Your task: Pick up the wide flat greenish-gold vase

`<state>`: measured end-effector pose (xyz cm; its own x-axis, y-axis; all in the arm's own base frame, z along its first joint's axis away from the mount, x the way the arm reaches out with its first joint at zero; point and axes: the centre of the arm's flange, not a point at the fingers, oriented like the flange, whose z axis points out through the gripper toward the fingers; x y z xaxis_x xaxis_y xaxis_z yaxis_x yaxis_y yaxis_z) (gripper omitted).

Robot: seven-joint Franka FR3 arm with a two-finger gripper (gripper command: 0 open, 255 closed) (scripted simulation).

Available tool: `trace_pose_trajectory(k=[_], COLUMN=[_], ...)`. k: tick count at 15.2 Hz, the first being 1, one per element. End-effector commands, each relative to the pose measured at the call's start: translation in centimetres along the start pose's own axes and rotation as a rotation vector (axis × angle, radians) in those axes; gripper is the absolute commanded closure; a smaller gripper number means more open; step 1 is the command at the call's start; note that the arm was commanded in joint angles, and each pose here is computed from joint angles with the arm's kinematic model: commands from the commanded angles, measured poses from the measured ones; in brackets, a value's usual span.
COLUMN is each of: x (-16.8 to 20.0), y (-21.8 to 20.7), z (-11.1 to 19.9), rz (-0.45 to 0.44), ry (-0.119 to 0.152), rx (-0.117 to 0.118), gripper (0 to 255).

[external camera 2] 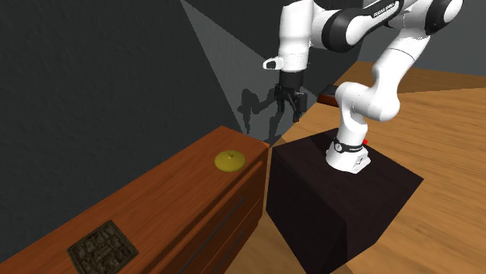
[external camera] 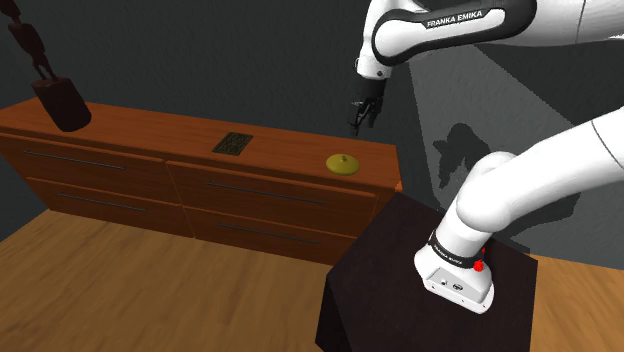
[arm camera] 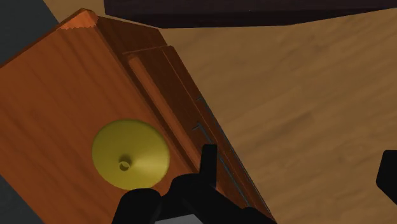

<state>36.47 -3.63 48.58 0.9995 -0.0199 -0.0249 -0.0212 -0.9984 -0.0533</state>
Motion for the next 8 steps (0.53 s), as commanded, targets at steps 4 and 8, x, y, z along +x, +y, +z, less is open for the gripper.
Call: trace_pose_trajectory(k=[4, 8], x=[2.9, 5.3], y=[3.8, 6.8], z=[4.3, 7.7], rz=[-0.019, -0.033], ry=[0.009, 0.015], rx=[-0.022, -0.039], gripper=[0, 0])
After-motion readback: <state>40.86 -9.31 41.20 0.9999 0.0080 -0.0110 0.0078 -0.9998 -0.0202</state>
